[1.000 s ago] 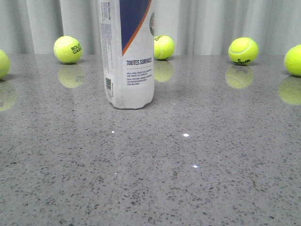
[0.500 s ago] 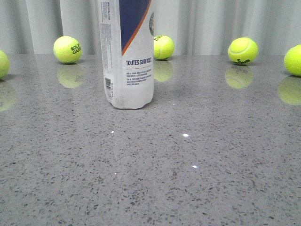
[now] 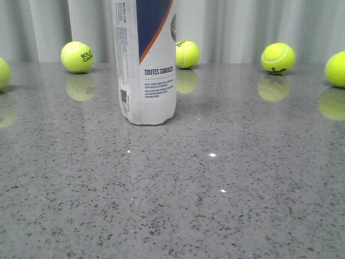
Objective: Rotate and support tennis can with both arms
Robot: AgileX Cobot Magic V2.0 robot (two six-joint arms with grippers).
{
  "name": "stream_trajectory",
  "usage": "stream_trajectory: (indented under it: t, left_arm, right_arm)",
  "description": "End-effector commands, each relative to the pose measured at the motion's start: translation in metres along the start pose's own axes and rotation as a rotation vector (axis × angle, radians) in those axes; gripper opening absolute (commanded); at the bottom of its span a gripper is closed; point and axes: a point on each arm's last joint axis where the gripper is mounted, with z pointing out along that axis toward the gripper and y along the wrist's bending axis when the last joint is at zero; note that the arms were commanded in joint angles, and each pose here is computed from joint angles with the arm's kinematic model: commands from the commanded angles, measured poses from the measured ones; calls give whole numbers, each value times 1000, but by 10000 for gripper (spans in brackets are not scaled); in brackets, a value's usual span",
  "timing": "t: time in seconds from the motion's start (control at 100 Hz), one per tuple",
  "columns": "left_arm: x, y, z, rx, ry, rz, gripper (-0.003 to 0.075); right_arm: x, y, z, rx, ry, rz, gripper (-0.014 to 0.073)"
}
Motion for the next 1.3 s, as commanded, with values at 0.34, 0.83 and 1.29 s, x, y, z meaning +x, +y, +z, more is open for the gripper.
stream_trajectory:
  t: [0.34,0.83,1.29]
  left_arm:
    - [7,0,0,-4,-62,-14,-18]
    - [7,0,0,-4,-62,-14,-19]
    - [7,0,0,-4,-62,-14,-19]
  right_arm:
    - [-14,-1,0,13,-89,6,-60]
    - [-15,-2,0,27,-134,6,-60]
    - [46,-35,2,520,-97,-104,-60]
